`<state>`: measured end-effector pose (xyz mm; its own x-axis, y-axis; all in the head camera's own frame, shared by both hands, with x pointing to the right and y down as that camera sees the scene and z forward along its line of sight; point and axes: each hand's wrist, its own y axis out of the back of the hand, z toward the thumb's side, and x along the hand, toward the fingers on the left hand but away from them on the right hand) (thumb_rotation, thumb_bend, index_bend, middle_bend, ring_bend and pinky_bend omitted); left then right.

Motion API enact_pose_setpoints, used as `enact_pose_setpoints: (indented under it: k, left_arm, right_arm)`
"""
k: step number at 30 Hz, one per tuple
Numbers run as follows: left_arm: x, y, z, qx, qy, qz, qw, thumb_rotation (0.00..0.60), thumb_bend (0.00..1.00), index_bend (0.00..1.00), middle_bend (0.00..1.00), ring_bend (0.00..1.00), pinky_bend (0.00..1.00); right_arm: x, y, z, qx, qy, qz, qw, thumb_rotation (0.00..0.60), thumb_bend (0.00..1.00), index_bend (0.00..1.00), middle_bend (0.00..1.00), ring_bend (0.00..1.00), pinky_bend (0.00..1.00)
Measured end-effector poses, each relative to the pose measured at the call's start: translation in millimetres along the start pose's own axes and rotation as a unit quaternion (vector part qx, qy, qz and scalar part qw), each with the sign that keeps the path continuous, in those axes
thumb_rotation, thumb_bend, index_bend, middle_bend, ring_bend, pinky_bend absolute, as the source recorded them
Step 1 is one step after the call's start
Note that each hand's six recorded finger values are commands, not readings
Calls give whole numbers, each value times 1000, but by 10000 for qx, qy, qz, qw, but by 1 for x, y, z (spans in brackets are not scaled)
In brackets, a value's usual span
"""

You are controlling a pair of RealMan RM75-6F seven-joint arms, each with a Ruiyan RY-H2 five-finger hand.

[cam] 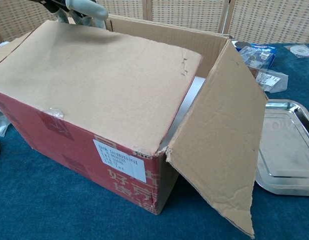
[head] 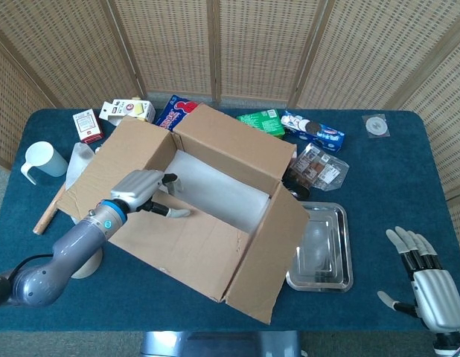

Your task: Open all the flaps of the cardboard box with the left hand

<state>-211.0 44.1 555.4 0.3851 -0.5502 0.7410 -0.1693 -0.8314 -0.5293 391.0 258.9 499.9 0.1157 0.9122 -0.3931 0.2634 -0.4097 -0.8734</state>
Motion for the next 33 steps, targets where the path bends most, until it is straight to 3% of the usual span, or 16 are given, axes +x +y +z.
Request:
enact_pose_setpoints:
  k: [14,25,33]
  left_arm:
    - [-23,14,6,-202,-287,31,9994,272,0,351,450,303,419]
    - [-42,17,12,-870,-581,-206,9943,270,0,361,460,318,420]
    - [-55,20,15,-1059,-818,-334,9904,265,0,362,459,318,421]
  right_arm:
    - [0,-4,5,74,64,33,9999,600,0,0,0,0,0]
    - [0,-8,7,123,75,90,9999,600,0,0,0,0,0]
    - [0,-10,8,132,84,105,9998,600,0,0,0,0,0]
